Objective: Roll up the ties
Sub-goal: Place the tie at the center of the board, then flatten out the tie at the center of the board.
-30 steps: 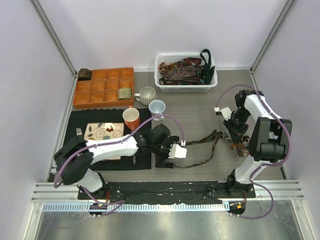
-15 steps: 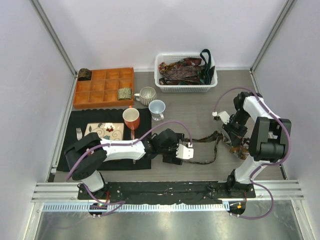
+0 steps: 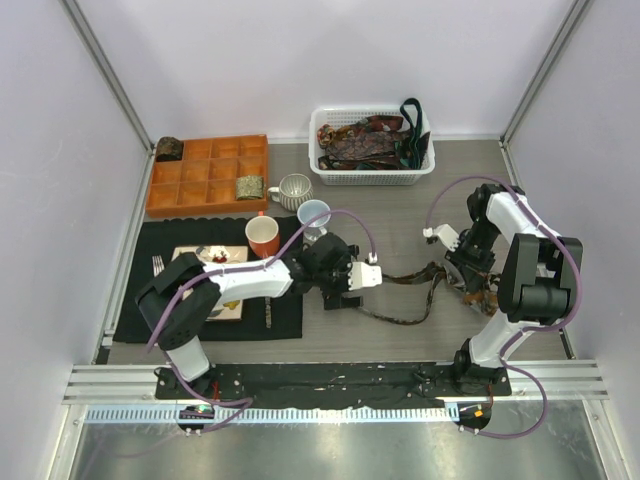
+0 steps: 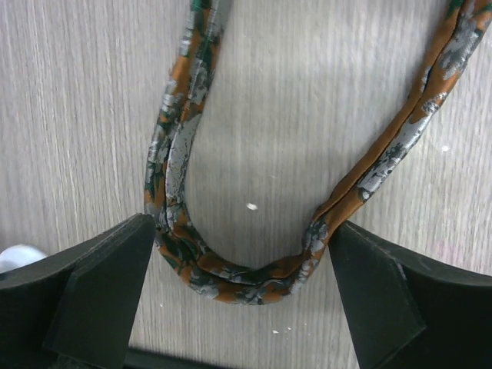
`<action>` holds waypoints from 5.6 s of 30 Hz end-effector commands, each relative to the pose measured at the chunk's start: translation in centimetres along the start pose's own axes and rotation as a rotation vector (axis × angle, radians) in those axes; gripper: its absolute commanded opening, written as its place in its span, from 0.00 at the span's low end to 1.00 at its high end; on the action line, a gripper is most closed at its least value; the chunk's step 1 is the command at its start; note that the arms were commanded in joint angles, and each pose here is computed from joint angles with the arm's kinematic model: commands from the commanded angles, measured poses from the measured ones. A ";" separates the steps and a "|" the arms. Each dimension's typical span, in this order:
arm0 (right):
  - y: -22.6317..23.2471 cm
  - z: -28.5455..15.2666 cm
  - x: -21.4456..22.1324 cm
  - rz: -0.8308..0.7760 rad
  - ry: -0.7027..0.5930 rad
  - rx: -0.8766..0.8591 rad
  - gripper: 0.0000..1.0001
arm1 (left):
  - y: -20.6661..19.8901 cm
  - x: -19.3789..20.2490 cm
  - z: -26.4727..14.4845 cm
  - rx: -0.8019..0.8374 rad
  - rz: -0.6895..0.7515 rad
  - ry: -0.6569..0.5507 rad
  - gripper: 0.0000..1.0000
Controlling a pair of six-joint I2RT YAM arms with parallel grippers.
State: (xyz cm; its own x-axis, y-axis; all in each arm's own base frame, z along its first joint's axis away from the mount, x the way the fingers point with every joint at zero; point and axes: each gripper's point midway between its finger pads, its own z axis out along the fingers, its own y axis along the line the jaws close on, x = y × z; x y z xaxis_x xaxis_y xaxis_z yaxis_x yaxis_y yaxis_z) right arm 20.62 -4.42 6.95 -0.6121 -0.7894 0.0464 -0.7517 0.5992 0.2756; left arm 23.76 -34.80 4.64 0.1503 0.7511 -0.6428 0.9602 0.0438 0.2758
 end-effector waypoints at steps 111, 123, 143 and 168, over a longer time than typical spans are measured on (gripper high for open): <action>-8.4 -3.4 -5.4 -0.143 -0.286 0.340 0.95 | 2.0 0.1 -3.4 0.326 -0.512 0.095 0.14; -5.0 2.1 -3.4 -0.314 -0.171 0.102 0.60 | 1.7 0.6 -3.8 0.312 -0.510 0.094 0.16; -2.8 2.6 1.5 -0.307 0.109 -0.327 0.01 | 3.0 -0.7 -6.4 0.282 -0.455 0.049 0.21; -1.6 5.0 -1.7 -0.236 0.080 -0.431 0.04 | 3.5 -3.7 2.0 0.167 -0.033 -0.006 1.00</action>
State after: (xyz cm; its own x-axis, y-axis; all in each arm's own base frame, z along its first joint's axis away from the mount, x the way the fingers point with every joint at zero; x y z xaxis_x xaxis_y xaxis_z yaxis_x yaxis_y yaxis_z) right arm 22.49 -5.69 1.09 -0.3895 -0.9198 0.0474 -0.7411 0.3436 0.5769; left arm 24.90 -36.62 7.10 0.0431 0.7536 -0.6559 0.9991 -0.0298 0.0314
